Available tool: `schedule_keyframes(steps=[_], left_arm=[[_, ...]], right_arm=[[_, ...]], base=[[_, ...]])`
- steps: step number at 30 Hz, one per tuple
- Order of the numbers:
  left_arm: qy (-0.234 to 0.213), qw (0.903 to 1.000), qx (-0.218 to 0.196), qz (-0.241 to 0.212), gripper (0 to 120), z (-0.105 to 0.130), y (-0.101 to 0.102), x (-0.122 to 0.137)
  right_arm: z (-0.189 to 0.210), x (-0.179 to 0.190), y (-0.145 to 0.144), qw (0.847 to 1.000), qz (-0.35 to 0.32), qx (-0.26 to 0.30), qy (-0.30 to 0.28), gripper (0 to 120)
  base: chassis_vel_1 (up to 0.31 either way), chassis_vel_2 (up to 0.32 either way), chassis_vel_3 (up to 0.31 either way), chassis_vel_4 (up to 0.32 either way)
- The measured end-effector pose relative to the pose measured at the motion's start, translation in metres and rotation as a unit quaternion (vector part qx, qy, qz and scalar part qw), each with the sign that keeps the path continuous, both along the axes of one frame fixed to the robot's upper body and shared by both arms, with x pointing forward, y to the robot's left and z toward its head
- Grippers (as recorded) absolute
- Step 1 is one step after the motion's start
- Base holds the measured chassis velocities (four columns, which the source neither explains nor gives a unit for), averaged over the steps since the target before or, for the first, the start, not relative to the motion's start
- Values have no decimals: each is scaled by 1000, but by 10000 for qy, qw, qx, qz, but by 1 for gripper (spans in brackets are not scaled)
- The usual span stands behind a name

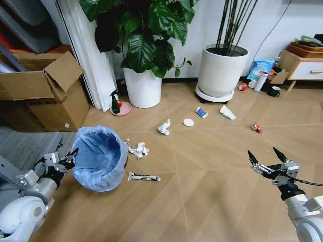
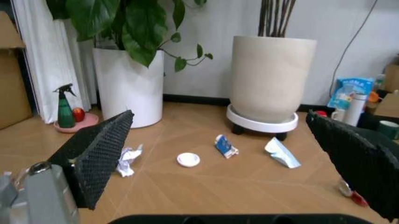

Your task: Pick up the trash bin and place the garbage on the floor into it.

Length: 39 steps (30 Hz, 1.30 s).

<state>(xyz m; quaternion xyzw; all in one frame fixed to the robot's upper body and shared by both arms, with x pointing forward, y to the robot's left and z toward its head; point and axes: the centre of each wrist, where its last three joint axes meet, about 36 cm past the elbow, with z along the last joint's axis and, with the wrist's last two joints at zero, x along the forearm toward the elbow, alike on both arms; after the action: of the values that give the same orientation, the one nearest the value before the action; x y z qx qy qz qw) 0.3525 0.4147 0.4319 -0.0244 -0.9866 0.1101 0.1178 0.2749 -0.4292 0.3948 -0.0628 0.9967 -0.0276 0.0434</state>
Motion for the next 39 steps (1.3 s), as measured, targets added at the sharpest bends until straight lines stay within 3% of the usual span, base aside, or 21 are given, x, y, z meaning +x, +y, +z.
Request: schedule_keyframes(steps=[14, 25, 35, 36, 37, 38, 39], left_arm=[[28, 10000, 27, 1, 0, -1, 1, -1], [30, 9999, 123, -85, 0, 3, 2, 2], [86, 9987, 341, -356, 0, 13, 0, 2], [86, 9985, 366, -389, 0, 14, -1, 1], [98, 9981, 402, -456, 0, 16, -3, -1], [98, 9981, 402, -456, 0, 16, -3, -1], [104, 9980, 417, -471, 0, 17, -4, -3]], right_arm=[[-3, 2, -2, 9999, 79, -73, -50, 100], [-3, 8, -5, 9992, 316, -251, 35, 100], [-8, 21, -17, 9871, 1287, -607, 735, 100], [-15, 25, -15, 9830, 1500, -605, 873, 100], [-29, 42, -13, 9669, 2230, -507, 1132, 100], [-29, 42, -13, 9669, 2230, -507, 1132, 100], [-34, 53, -14, 9568, 2599, -416, 1235, 100]], base=[[-95, 295, 93, -281], [-174, 130, 166, -133], [49, -20, -44, 17], [0, 0, 0, 0], [0, 0, 0, 0], [0, 0, 0, 0], [0, 0, 0, 0]])
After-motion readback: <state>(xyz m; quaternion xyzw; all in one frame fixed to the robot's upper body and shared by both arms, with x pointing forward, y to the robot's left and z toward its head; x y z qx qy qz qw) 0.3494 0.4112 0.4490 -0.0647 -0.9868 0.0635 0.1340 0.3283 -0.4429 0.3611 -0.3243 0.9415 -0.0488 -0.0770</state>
